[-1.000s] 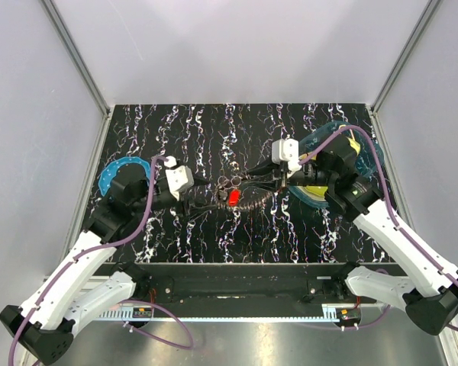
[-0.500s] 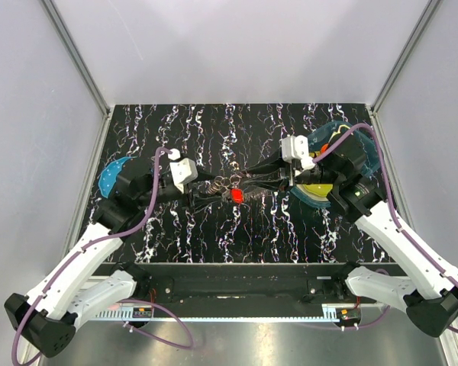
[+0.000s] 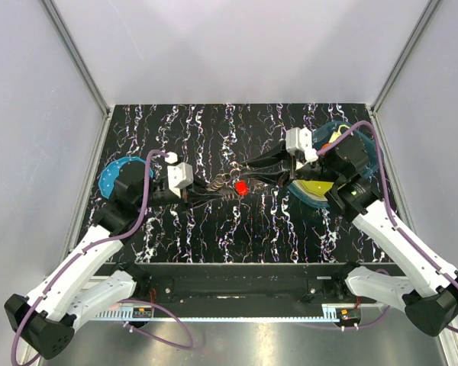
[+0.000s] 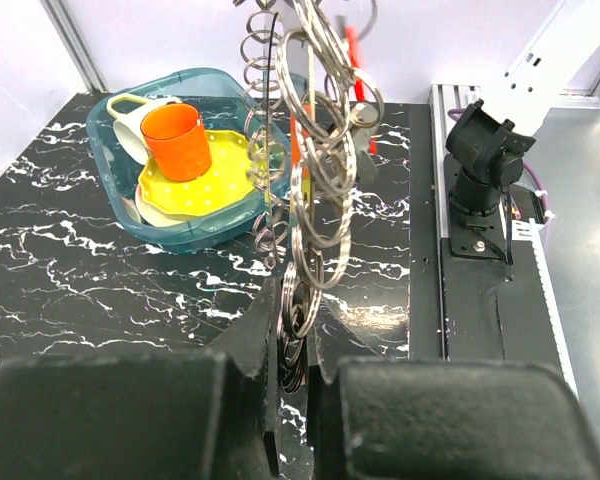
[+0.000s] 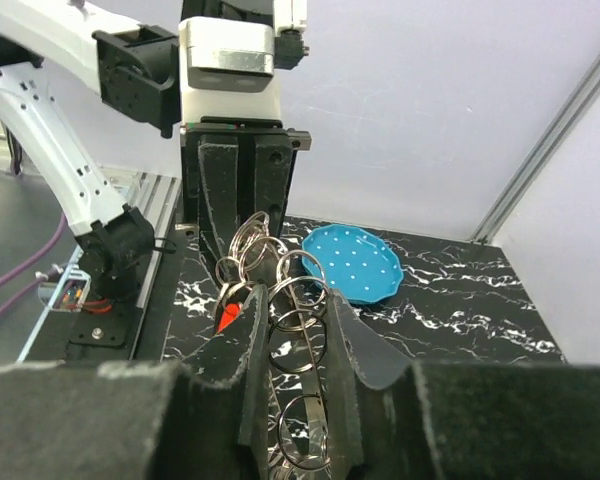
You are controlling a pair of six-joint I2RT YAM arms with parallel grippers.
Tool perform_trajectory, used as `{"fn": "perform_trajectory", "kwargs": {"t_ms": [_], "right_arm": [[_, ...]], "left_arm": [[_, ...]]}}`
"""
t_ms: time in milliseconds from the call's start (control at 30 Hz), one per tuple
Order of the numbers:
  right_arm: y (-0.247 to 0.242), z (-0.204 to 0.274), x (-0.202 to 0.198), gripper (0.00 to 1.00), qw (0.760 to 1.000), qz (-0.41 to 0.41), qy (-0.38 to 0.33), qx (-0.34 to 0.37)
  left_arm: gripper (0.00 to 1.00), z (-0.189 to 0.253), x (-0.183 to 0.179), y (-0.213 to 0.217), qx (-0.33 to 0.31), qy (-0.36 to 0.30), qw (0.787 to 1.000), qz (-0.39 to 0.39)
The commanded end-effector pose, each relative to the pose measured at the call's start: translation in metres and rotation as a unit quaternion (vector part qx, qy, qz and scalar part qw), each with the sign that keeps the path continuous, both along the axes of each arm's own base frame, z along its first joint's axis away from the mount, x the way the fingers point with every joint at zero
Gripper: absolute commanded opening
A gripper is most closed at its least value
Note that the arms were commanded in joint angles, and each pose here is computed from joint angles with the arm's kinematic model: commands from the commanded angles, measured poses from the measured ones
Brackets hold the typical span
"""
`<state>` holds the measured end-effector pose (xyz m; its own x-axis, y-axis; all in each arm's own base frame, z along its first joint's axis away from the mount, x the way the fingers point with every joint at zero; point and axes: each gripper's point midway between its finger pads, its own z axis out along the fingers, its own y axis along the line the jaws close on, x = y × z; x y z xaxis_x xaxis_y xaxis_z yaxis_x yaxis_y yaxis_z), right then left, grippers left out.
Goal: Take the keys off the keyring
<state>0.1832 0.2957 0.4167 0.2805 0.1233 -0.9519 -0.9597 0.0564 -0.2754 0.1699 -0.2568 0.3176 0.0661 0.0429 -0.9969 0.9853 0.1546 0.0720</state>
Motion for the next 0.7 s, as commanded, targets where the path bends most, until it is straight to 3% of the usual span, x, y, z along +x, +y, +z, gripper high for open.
{"fn": "perform_trajectory", "kwargs": {"t_ms": [0, 333, 667], "right_arm": [[-0.003, 0.016, 0.0, 0.16, 0.999, -0.021, 0.026, 0.039], [-0.026, 0.014, 0.01, 0.48, 0.983, -0.116, 0.12, 0.078], [-0.017, -0.028, 0.008, 0.45, 0.973, -0.114, 0.172, 0.099]], "left_arm": [[0.0, 0.022, 0.009, 0.003, -0.033, -0.033, 0.999, 0.026], [0.0, 0.005, 0.043, 0.015, -0.011, -0.023, 0.992, 0.126], [0.0, 0.006, 0.044, 0.018, -0.006, -0.032, 0.991, 0.133]]}}
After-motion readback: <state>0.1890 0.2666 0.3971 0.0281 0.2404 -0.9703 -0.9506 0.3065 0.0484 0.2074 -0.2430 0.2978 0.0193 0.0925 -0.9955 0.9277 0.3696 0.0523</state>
